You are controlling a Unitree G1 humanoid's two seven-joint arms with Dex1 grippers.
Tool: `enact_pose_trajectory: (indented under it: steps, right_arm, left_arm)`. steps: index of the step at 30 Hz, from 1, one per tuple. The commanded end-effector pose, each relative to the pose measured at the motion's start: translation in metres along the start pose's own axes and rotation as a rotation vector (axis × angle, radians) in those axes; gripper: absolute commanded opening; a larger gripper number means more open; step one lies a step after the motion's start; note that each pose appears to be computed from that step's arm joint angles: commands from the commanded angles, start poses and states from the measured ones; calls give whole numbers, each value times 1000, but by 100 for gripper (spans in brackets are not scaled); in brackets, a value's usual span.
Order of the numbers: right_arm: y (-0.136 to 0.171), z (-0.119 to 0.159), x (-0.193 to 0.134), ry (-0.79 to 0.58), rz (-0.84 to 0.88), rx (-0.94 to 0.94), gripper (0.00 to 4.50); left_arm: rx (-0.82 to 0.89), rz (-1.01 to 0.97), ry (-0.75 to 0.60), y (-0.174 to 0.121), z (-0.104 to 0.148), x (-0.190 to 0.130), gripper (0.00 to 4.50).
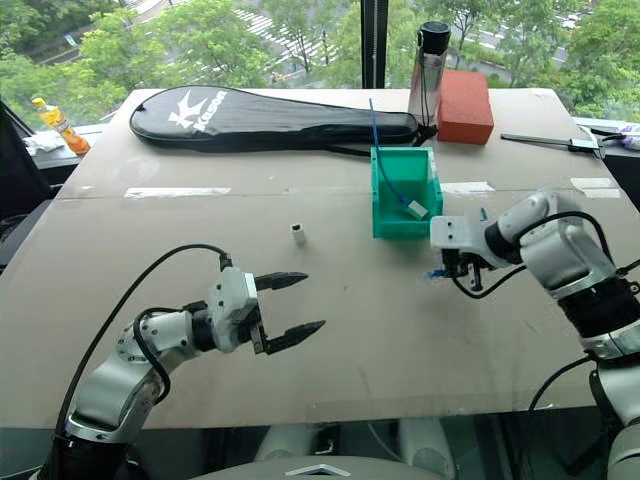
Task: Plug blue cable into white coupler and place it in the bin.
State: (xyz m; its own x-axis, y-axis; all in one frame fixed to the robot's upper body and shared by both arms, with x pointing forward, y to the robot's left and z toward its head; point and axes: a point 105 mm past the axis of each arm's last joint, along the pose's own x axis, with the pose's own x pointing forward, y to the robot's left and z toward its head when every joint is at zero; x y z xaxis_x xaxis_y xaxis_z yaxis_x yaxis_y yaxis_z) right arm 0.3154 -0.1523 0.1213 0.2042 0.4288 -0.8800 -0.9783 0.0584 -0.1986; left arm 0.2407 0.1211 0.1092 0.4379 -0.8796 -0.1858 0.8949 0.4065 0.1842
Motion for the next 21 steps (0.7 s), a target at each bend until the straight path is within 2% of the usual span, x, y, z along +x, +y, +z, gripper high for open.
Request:
enact_pose_trajectory:
  steps: [1, 7, 8, 12, 17, 21]
  right_arm:
    - [1, 31, 7, -21, -40, -20, 5]
    - [4, 80, 34, -116, -64, -12, 5]
    - [5, 82, 37, -125, -58, -8, 34]
    - [4, 77, 40, -140, -76, 17, 202]
    - [-3, 86, 4, -353, -196, 42, 445]
    - [9, 87, -27, -578, -245, 80, 445]
  left_arm:
    - [35, -12, -2, 4, 2, -1, 450]
    - [32, -28, 9, 5, -4, 0, 450]
    - [33, -32, 7, 5, -4, 1, 450]
    - [49, -44, 14, 8, -5, 7, 450]
    - [52, -66, 28, 14, -6, 17, 450]
    - [62, -86, 51, 24, -8, 28, 450]
